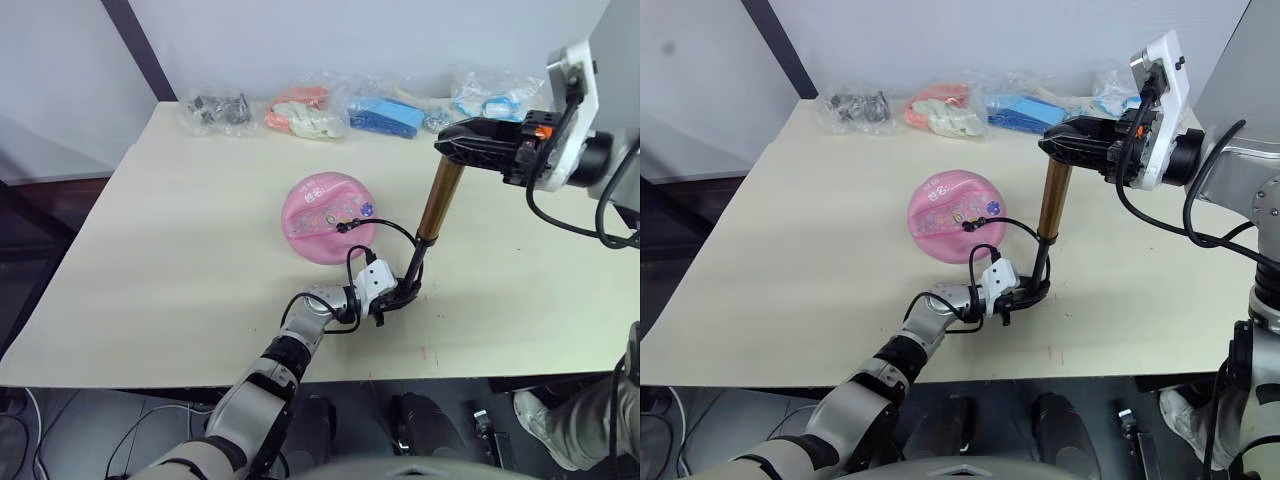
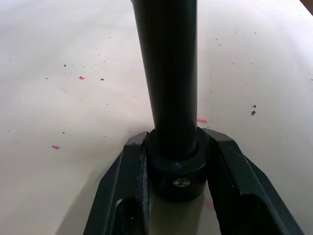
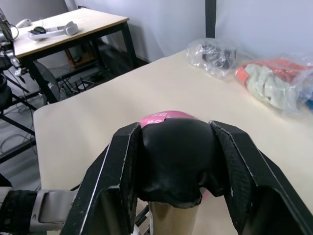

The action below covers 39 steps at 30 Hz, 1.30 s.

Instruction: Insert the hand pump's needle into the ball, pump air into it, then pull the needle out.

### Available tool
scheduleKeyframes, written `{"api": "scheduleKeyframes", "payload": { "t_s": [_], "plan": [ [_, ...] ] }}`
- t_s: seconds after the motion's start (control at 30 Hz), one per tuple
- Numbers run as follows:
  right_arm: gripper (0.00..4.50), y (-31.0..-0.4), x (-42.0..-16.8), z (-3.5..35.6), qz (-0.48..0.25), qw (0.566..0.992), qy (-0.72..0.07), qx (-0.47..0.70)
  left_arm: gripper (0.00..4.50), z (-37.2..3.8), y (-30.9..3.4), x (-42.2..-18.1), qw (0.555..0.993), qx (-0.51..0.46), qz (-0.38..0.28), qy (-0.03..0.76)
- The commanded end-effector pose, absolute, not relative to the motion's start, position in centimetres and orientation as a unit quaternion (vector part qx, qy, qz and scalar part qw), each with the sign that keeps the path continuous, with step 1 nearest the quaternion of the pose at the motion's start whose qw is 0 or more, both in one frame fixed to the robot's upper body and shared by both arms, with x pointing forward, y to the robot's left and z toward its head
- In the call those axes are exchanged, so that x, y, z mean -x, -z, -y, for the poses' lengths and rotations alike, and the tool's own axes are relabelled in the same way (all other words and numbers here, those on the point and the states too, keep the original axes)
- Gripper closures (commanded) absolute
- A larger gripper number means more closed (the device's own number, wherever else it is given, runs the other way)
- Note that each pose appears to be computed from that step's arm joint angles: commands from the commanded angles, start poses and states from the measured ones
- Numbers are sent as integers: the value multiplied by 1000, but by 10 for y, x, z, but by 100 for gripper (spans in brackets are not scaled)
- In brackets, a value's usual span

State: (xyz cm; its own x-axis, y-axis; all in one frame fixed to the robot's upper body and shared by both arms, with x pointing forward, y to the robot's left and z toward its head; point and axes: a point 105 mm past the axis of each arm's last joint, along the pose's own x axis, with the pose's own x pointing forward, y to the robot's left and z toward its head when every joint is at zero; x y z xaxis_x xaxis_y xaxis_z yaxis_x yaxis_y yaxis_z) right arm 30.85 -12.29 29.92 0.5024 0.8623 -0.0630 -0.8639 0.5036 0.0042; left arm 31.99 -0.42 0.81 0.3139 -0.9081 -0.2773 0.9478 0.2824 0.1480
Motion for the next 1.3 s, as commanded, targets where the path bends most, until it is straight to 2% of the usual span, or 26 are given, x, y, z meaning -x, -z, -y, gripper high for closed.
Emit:
{"api": "scheduleKeyframes", "payload": {
  "t_s": [0.03,0.23,0.33,0.4,0.57,0.63,0.7,0.73,0.83,0.97,1.07,1.17,1.23,1.3],
  "plan": [
    [281,-342,-295,137,72,879,-470,46,339,-19,49,-292,776,-153,-184,584],
    [281,-253,-311,132,-33,888,-457,43,339,-19,51,-292,775,-154,-186,583],
    [281,-192,-313,126,-97,884,-456,33,339,-20,52,-292,776,-155,-187,582],
    [281,-144,-312,121,-148,880,-451,25,339,-22,53,-291,777,-155,-187,581],
    [281,-62,-301,111,-234,861,-451,25,339,-23,54,-290,777,-155,-187,581],
    [281,-43,-297,110,-253,856,-451,26,339,-23,53,-290,777,-156,-186,581],
    [281,-37,-296,111,-257,854,-450,32,339,-23,52,-290,777,-155,-185,581],
    [281,-42,-297,112,-249,855,-453,33,339,-22,52,-291,777,-155,-184,581],
    [281,-85,-309,116,-190,869,-456,31,339,-22,52,-290,778,-153,-185,580],
    [281,-179,-319,120,-77,878,-470,43,339,-21,54,-289,777,-152,-187,581],
    [281,-231,-314,120,-25,873,-484,47,339,-19,54,-289,777,-151,-188,581],
    [281,-262,-307,121,1,870,-490,42,339,-19,54,-288,777,-151,-187,582],
    [281,-300,-298,126,38,869,-490,51,339,-17,54,-288,776,-149,-188,583],
    [281,-323,-290,130,58,870,-486,59,339,-17,55,-287,776,-148,-188,583]
  ]
}}
